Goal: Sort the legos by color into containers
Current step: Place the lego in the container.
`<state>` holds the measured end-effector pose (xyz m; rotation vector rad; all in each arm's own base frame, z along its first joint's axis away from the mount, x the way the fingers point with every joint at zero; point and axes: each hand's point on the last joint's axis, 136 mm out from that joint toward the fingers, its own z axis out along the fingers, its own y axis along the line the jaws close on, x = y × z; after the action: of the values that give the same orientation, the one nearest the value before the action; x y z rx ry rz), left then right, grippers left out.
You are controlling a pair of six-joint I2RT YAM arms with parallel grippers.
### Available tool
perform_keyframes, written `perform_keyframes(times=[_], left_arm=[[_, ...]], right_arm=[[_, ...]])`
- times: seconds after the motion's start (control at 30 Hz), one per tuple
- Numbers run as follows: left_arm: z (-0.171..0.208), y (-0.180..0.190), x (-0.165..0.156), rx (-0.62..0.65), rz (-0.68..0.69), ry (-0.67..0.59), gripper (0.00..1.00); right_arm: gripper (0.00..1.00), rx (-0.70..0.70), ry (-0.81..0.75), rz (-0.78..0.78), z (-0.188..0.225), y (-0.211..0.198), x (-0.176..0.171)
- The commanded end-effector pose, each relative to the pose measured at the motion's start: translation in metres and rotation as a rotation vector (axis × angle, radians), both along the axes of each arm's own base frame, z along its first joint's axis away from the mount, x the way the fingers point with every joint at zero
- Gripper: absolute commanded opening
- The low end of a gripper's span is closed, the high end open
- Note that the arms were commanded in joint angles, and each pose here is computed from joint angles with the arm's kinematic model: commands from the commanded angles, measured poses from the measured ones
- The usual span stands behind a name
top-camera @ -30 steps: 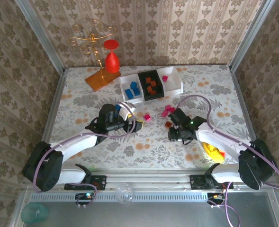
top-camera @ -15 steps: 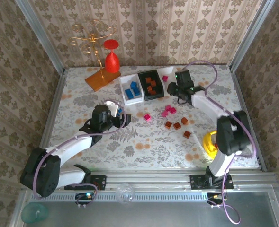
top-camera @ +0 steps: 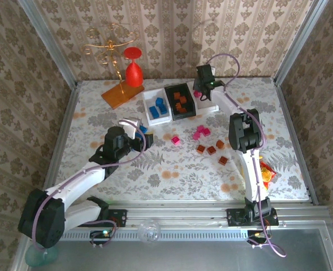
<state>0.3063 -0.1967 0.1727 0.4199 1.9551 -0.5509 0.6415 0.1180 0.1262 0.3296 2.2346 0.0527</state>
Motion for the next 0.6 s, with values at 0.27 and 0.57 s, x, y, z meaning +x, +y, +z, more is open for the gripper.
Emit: perform_keyframes(times=[0.27, 0.57], left_arm=[[-0.015, 0.019, 0.004, 0.021, 0.092, 0.047, 0.84], [-0.002, -0.024, -0.014, -0.095, -0.183, 0.031, 0.84]], right_arm=[[0.74, -0.032, -0.030, 0.126, 0.057, 0.012, -0.082], [0.79, -0.099, 0.174, 0.297, 0.007, 0.022, -0.229]])
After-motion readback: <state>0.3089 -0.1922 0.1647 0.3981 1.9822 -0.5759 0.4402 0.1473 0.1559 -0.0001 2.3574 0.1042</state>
